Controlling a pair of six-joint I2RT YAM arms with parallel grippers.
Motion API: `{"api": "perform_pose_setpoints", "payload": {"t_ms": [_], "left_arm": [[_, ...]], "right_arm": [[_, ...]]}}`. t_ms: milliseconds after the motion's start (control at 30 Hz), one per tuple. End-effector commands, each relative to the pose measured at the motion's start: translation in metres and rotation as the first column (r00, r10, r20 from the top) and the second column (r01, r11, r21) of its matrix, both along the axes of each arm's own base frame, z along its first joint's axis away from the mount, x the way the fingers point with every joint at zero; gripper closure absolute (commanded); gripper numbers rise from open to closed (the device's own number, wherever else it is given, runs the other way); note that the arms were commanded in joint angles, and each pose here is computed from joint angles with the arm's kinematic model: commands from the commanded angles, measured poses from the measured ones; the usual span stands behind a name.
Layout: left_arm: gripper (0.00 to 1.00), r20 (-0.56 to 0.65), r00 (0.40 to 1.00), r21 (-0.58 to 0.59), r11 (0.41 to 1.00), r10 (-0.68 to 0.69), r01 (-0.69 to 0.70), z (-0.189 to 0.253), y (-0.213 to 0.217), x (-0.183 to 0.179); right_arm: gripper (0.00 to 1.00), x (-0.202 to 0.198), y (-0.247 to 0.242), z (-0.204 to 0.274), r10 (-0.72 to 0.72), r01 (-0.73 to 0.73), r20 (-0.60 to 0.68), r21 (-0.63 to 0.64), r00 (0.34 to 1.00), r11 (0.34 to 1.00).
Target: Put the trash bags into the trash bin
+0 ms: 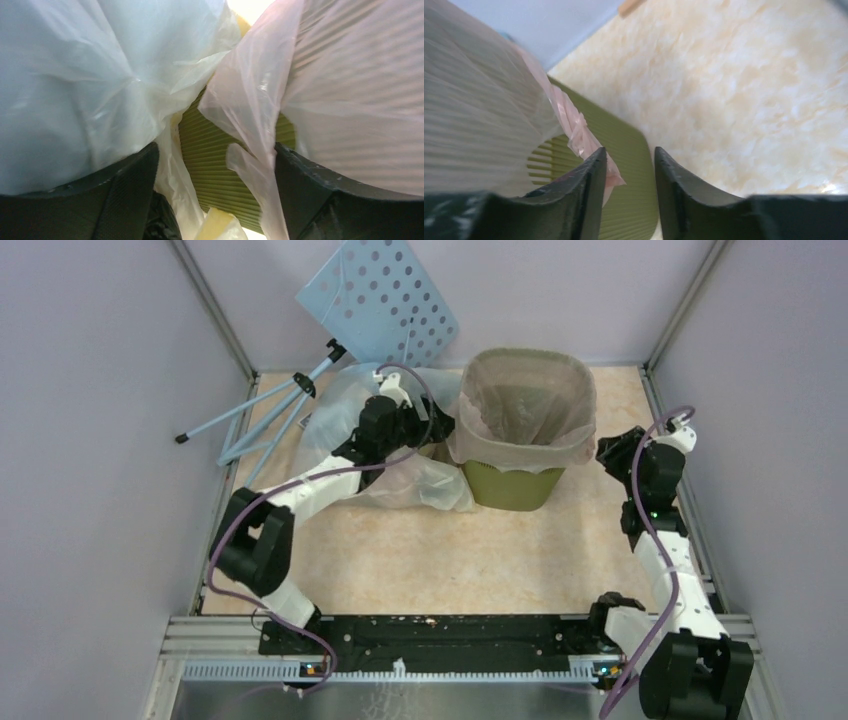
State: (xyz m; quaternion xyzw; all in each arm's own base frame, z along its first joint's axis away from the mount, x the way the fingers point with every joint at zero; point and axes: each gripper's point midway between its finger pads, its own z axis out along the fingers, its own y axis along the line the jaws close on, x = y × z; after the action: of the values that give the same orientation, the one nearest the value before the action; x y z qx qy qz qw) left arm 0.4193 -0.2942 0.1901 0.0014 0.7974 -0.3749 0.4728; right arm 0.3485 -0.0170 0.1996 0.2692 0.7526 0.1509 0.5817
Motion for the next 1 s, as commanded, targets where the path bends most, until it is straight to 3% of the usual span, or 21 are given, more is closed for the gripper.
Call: {"api": "perform_pose_setpoints", "payload": {"t_ms": [0,267,400,567,700,833,967], "left_arm": [[0.03,0.111,0.987,0.027,0.992,0.119,-0.123,0.059,0.044,-0.014],[0.01,0.192,0.924,0.187,0.912,0.330,-0.364,0.059,0.141,-0.079],[0.01,0.193,0.930,0.210,0.913,0.313,-0.351,0.033,0.165,-0.126],[0.04,0.129,0.961,0.125,0.958,0.244,-0.260,0.016,0.163,-0.172],[0.03,0.135,0.918,0.169,0.904,0.373,-0.392,-0.005,0.193,-0.174],[0.02,0.273,0.839,0.136,0.844,0.471,-0.519,0.007,0.215,-0.158],[0.01,0.336,0.771,0.103,0.792,0.542,-0.602,0.004,0.224,-0.140]], "right_arm": [[0.51,-0.017,-0.030,-0.016,-0.149,0.150,0.018,-0.089,0.989,0.985],[0.34,-0.033,-0.021,-0.027,-0.048,0.085,0.172,-0.217,0.984,0.972],[0.32,-0.036,-0.017,-0.031,0.006,0.043,0.168,-0.287,0.986,0.957],[0.31,-0.039,-0.015,-0.033,0.034,0.026,0.176,-0.332,0.984,0.943],[0.31,-0.039,-0.013,-0.039,0.050,0.018,0.180,-0.358,0.982,0.933],[0.31,-0.036,-0.008,-0.050,0.081,-0.013,0.155,-0.396,0.985,0.918],[0.30,-0.033,-0.005,-0.055,0.103,-0.018,0.175,-0.431,0.979,0.902]]}}
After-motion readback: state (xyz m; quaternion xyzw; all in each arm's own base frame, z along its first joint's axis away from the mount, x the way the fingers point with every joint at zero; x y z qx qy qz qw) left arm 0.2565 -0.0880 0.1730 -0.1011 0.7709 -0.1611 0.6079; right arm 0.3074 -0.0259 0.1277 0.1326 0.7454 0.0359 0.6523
